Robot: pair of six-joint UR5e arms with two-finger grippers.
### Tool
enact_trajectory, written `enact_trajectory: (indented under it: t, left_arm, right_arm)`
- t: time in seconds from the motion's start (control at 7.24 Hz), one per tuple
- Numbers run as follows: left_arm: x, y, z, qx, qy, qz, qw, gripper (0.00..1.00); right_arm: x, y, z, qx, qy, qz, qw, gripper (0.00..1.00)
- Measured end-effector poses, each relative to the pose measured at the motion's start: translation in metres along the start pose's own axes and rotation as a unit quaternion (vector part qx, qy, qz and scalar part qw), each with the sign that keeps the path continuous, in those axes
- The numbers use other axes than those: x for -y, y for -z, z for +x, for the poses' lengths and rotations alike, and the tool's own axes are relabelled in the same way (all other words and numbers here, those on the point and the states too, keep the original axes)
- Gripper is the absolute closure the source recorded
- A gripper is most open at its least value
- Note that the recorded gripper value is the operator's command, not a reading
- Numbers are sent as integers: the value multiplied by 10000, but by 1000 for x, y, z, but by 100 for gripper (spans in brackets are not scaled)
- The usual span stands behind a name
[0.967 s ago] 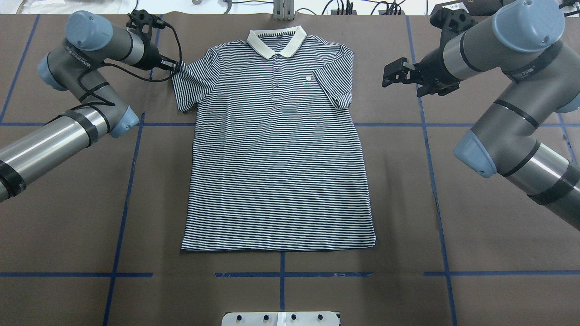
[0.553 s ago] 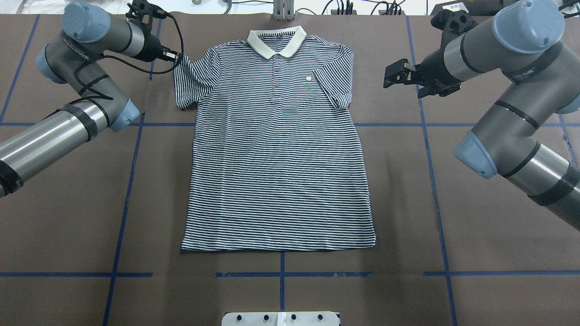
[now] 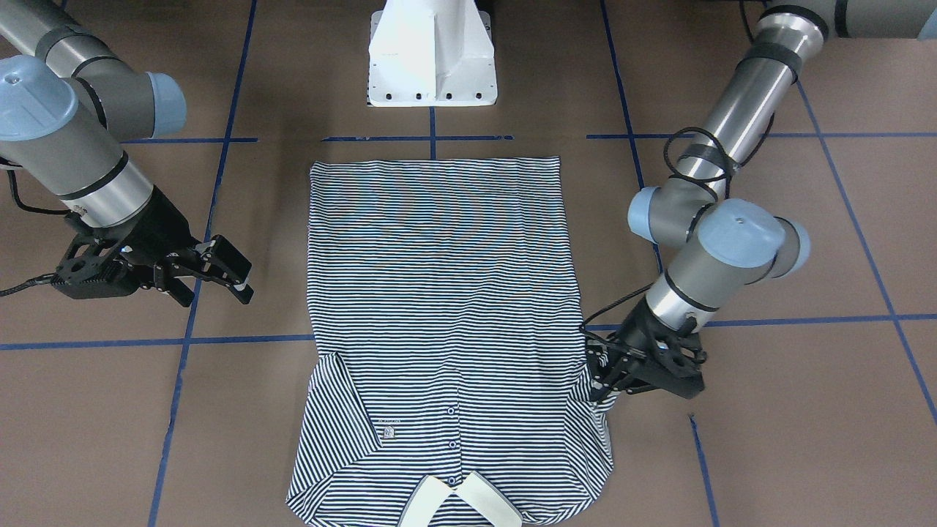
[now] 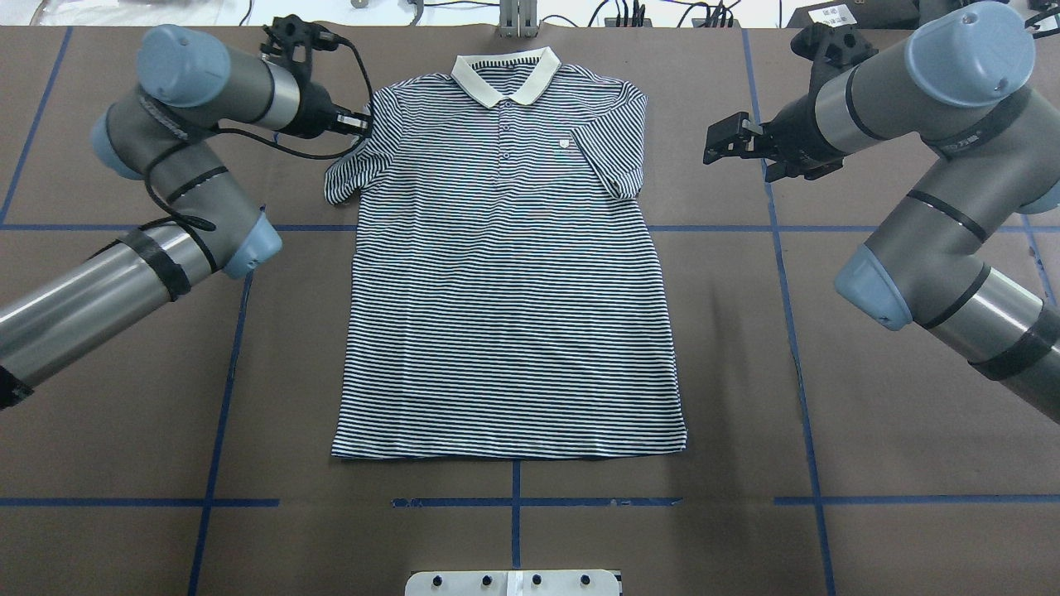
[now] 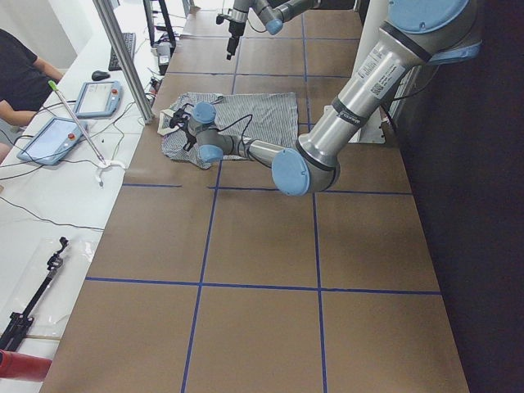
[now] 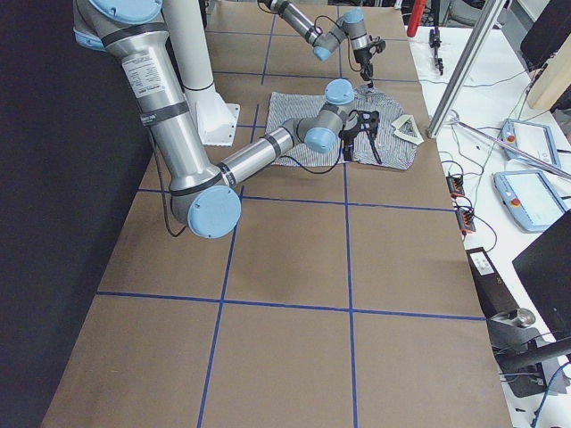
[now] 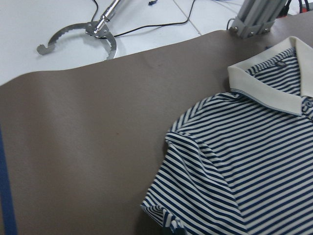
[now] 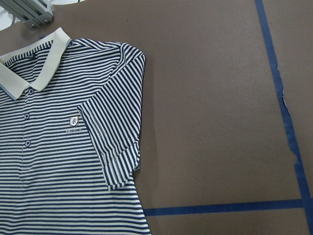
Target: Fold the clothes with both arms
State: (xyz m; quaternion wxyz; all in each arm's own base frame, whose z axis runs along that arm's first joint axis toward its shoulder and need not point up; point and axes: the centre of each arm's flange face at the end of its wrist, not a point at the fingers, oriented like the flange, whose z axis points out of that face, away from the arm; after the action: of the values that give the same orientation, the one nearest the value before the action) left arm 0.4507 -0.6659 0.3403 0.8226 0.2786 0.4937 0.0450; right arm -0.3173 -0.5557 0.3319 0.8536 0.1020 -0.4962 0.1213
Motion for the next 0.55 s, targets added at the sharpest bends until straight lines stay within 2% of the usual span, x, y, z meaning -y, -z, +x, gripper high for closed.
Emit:
enact_trajectory:
  t: [0.28,0.55]
  left_arm:
    - [17,-38,44,476,198,57,9987,100]
    - [25,-52,43,782,236,156,9965,100]
  right_arm:
    - [-2,-8,17,44,32,16,10000,0]
    - [-2,-21,35,203,131,65,9997,0]
